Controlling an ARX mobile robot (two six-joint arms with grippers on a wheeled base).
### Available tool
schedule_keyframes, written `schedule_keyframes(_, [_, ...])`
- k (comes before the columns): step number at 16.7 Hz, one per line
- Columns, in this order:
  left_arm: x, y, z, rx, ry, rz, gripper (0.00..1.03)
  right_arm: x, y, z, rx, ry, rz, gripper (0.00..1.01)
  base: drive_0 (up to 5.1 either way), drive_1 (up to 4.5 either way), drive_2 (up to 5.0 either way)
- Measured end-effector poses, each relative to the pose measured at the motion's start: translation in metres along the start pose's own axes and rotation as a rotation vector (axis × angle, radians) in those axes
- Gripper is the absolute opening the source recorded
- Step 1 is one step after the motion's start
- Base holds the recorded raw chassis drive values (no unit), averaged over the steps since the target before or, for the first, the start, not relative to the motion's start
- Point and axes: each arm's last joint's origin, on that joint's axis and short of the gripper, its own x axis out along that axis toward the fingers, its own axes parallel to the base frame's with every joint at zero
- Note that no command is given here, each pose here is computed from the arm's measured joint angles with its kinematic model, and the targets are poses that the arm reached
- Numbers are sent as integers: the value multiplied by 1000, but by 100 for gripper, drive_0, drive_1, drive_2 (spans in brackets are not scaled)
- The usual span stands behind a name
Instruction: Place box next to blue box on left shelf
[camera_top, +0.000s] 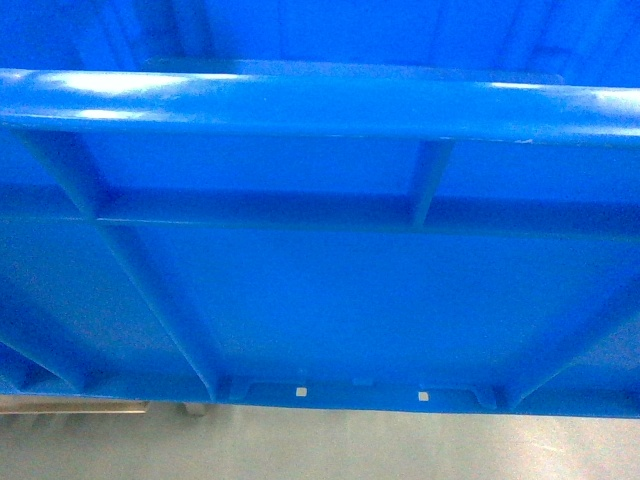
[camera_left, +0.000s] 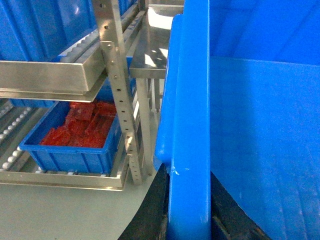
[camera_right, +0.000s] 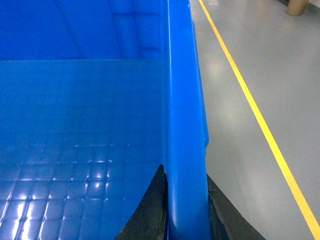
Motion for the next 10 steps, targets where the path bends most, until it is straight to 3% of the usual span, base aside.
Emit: schedule_keyframes(10, [0, 0, 0, -1, -1, 1, 9, 0, 0, 0, 1, -3, 1, 10, -447, 249, 249])
